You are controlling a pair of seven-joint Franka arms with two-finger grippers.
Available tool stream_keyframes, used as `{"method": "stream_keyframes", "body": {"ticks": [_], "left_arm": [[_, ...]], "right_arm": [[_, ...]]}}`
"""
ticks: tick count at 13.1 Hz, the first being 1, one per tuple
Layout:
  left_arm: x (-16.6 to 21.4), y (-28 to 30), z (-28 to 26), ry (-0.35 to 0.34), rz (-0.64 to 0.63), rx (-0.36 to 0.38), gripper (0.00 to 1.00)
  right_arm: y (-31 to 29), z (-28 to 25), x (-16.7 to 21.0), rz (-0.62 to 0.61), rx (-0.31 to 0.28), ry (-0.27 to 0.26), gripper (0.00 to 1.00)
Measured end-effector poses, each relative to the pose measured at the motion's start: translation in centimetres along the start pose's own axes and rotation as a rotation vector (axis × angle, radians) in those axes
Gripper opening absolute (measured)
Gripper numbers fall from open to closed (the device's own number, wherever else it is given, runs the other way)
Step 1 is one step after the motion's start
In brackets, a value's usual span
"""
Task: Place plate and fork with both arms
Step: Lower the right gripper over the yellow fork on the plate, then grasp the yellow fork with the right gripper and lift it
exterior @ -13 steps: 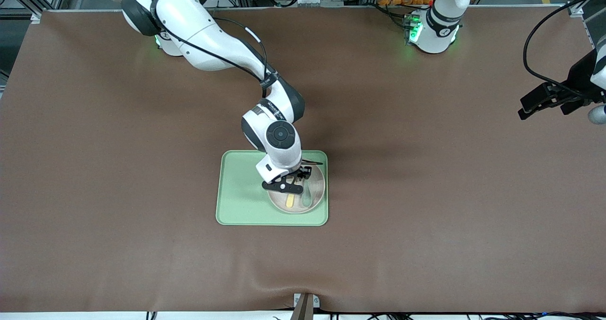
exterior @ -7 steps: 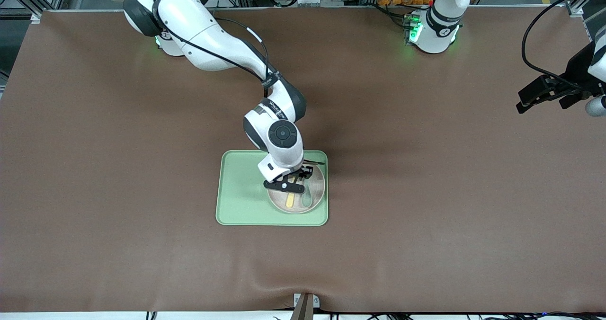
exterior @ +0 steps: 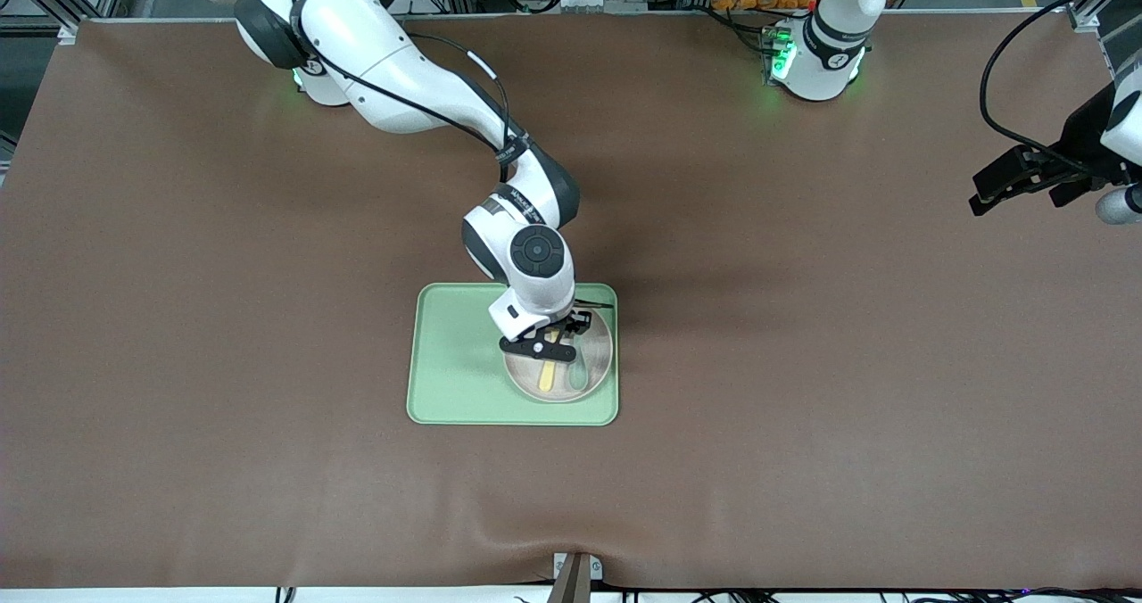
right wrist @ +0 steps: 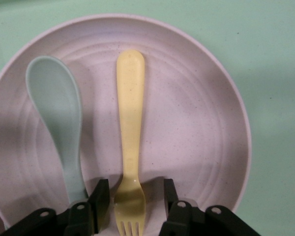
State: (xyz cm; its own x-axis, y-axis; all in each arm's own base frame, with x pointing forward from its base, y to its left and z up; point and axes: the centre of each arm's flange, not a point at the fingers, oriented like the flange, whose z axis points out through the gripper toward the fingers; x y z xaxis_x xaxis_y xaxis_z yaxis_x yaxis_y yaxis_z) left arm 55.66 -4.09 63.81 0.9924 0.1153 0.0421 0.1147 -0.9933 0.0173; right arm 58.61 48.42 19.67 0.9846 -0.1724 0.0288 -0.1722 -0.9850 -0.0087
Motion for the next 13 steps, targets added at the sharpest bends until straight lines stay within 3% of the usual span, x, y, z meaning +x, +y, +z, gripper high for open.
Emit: {"method": "stream_keyframes", "body": {"ticks": [5, 8, 13], "left_arm": [[0.0, -0.02, 0.04, -0.001, 0.001, 0.0, 1.0], [0.0, -0.03, 0.07, -0.001, 0.001, 0.0, 1.0], [0.01, -0.07, 0.07, -0.001, 0.0, 0.0, 1.0]], "right_arm": [[0.01, 0.07, -0.01, 0.001, -0.001, -0.001, 0.39], [0.01, 0.07, -0.01, 0.001, -0.001, -0.001, 0.28], [0.13, -0.5, 0.38, 0.005, -0.012, -0.003, 0.28]]}}
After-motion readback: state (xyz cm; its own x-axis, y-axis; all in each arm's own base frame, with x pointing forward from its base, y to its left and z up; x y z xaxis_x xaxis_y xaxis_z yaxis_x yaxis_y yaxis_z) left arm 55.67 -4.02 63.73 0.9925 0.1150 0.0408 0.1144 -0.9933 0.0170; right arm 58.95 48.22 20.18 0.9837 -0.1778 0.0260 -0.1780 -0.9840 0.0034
